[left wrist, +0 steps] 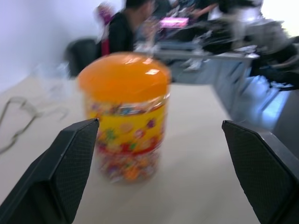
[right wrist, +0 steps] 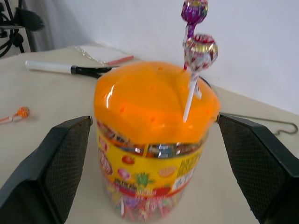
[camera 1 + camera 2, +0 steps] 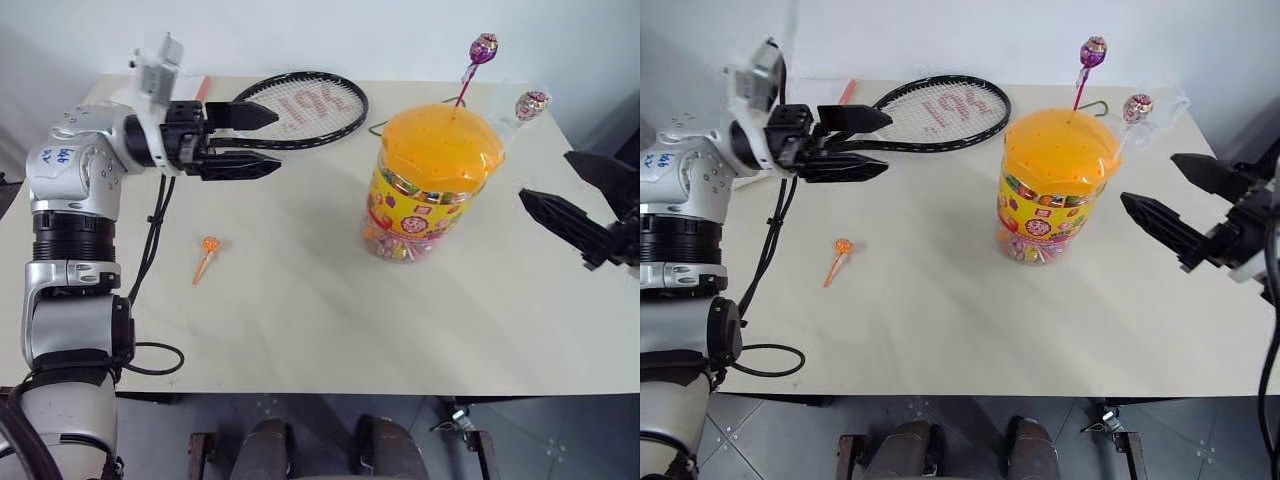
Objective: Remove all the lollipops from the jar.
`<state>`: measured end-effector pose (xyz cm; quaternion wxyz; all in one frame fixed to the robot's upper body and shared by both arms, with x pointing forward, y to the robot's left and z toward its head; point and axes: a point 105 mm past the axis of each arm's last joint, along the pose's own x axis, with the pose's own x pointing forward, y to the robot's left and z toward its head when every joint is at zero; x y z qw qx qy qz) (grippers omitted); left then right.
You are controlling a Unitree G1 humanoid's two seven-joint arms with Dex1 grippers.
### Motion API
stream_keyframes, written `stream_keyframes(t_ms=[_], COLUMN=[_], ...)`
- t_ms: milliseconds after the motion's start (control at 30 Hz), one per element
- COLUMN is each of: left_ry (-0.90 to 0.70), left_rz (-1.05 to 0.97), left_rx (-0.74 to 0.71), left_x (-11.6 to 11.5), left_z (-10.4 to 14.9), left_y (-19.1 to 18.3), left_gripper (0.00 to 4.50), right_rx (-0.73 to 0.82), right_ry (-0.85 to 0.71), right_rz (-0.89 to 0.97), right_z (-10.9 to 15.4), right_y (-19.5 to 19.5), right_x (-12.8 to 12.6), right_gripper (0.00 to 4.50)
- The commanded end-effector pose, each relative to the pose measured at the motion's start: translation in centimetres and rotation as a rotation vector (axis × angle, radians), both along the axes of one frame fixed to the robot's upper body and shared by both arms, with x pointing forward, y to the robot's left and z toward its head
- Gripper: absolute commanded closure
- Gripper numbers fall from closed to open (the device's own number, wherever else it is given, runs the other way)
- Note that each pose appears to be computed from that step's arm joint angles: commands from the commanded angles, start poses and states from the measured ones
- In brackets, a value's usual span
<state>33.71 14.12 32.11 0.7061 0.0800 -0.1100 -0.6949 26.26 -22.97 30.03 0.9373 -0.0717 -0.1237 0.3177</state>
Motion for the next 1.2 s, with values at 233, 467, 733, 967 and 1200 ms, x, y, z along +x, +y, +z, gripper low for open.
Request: stream_keyframes(t_ms=[233, 467, 733, 967, 1200], left_ry=[-0.058, -0.05, -0.062, -0.061, -0.074], left_rz=[-0.127, -0.085, -0.083, -0.084, -0.097], left_rx=[-0.05, -0.062, -0.076, -0.077, -0.078], left_x=[-1.6, -2.1, -2.3, -2.3, -1.9], left_z=[0.0, -0.8, -0.8, -1.1, -1.0], left_y=[0.5, 0.8, 0.9, 0.9, 0.7], left_gripper=[0.02, 0.0, 0.0, 0.0, 0.0], right_rx=[0.03, 0.073, 0.08, 0.091, 0.077], right_ry=[-0.018, -0.02, -0.024, -0.078, -0.163], right_rz=[0.056, 0.122, 0.172, 0.164, 0.124], right_z=[0.9, 2.1, 2.9, 5.0, 8.6], right_y=[0.3, 1.1, 2.3, 2.3, 2.3], right_x=[3.1, 4.9, 5.9, 5.3, 4.7], right_gripper=[0.0, 0.41, 2.89, 4.49, 4.49])
